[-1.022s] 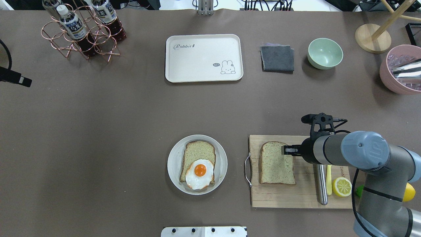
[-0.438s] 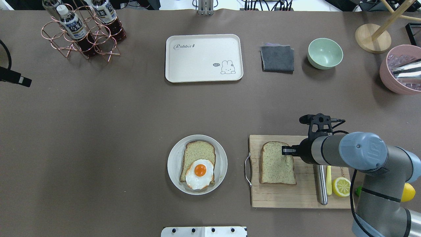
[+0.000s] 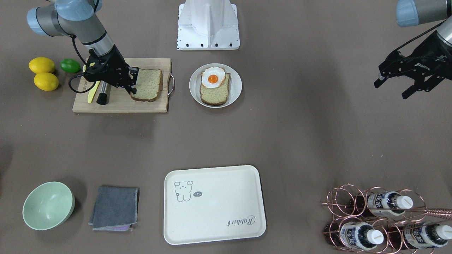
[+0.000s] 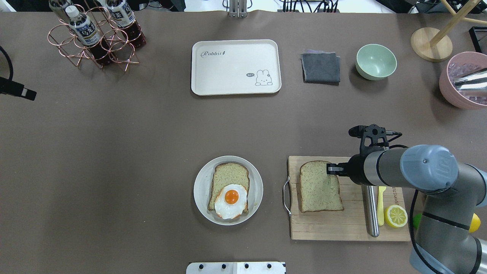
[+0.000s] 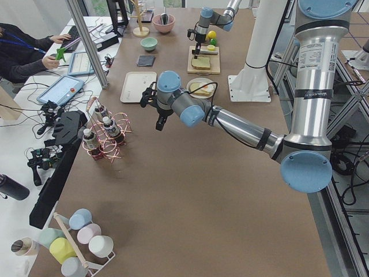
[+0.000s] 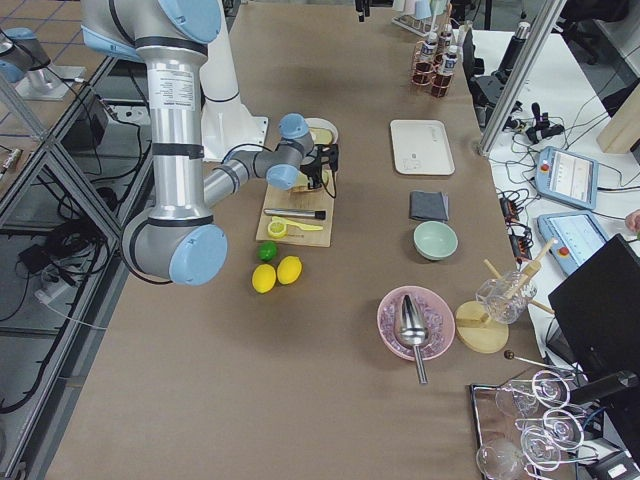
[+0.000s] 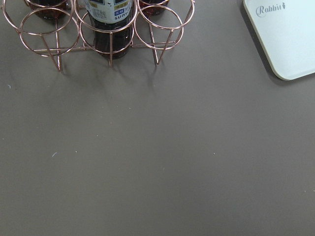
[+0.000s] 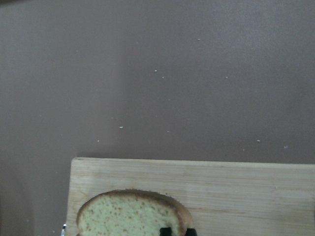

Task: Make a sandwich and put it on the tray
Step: 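Grasp the bread slice with the right gripper and lift it, then carry the bread slice over the plate and lower onto the egg, then set the bread slice on top and open the right gripper, then withdraw the right arm while the left arm reaches toward the plate, then grasp the rim of the white plate with the left gripper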

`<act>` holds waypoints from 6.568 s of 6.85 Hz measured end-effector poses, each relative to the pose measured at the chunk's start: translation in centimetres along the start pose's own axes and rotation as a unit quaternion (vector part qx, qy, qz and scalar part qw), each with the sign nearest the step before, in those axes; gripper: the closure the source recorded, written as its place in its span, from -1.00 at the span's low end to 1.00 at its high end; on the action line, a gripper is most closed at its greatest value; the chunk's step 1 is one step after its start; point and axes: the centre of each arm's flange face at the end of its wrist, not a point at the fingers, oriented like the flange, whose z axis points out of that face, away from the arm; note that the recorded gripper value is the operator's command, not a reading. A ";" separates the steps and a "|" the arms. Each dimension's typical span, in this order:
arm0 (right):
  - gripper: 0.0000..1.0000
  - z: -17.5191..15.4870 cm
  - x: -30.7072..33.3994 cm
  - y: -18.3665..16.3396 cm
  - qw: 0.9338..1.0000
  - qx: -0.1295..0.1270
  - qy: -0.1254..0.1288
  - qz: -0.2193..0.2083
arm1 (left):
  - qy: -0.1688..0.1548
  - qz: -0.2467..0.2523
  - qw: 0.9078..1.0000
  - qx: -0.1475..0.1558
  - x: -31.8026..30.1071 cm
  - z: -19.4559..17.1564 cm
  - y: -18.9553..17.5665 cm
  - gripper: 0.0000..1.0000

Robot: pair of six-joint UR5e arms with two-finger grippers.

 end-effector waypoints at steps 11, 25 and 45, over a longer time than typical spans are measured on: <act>1.00 1.1 -22.3 4.1 0.995 0.011 -0.079 0.060 | 0.002 -0.003 1.000 -0.002 -0.1 0.1 0.1 -0.96; -1.00 5.0 -22.4 2.0 0.998 0.032 -0.048 0.036 | 0.001 -0.004 1.000 -0.002 -0.1 0.1 0.1 -0.96; -1.00 -21.8 45.9 -19.1 0.977 -0.131 0.152 -0.074 | 0.041 -0.084 0.994 -0.050 34.4 21.0 4.9 -0.07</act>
